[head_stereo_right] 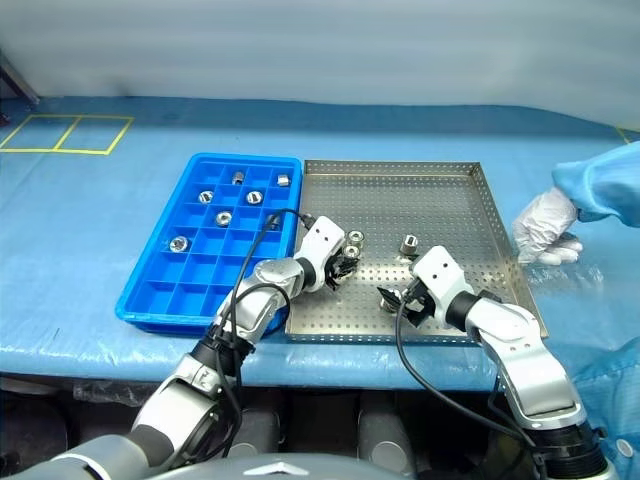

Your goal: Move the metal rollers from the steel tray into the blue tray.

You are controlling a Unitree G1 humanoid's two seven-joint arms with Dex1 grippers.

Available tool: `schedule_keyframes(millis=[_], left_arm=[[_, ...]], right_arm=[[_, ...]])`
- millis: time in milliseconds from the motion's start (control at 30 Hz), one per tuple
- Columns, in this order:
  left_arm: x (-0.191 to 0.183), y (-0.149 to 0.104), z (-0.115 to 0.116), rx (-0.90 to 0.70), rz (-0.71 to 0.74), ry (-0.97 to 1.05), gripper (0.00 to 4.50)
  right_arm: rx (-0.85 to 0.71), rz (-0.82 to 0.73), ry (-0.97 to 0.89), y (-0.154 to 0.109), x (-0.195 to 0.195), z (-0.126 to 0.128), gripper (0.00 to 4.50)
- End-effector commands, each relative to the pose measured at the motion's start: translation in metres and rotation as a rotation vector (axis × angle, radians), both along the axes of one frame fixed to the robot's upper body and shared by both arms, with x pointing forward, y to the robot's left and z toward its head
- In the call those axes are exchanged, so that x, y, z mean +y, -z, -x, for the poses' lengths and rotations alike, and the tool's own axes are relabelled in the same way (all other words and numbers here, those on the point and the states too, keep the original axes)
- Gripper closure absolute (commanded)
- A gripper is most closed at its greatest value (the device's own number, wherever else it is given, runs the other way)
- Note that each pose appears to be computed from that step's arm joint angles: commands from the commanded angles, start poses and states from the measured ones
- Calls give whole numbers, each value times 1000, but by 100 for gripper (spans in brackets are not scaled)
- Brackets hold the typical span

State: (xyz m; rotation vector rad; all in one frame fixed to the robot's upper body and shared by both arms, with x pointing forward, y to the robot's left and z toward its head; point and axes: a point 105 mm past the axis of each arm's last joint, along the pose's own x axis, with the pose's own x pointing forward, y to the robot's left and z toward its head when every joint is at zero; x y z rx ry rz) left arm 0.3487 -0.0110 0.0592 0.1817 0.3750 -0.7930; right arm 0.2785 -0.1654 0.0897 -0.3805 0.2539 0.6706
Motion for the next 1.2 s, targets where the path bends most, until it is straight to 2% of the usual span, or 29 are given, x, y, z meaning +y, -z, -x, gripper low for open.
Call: schedule_keyframes(millis=[33, 233, 467, 533, 633, 733, 1000, 1200], left_arm=[[-1, -29, -1, -87, 63, 16, 284], [16, -73, 16, -153, 153, 3, 284], [54, -96, 56, -185, 56, -45, 284], [64, -97, 58, -185, 27, -89, 284], [98, -94, 60, -188, -60, -242, 284], [118, -92, 64, -185, -106, -344, 284], [174, -79, 71, -154, -195, -697, 284], [184, -69, 90, -107, -205, -774, 284]], right_arm=[[-45, -4, -12, -10, 3, -2, 0], [-28, -41, -47, -12, 7, 0, 0], [4, -166, -267, -24, 44, 8, 0], [15, -193, -318, -26, 52, 11, 0], [62, -223, -465, -26, 75, 22, 0], [86, -203, -522, -21, 83, 23, 0], [76, -152, -511, -13, 87, 7, 0], [51, -176, -488, -21, 81, 2, 0]])
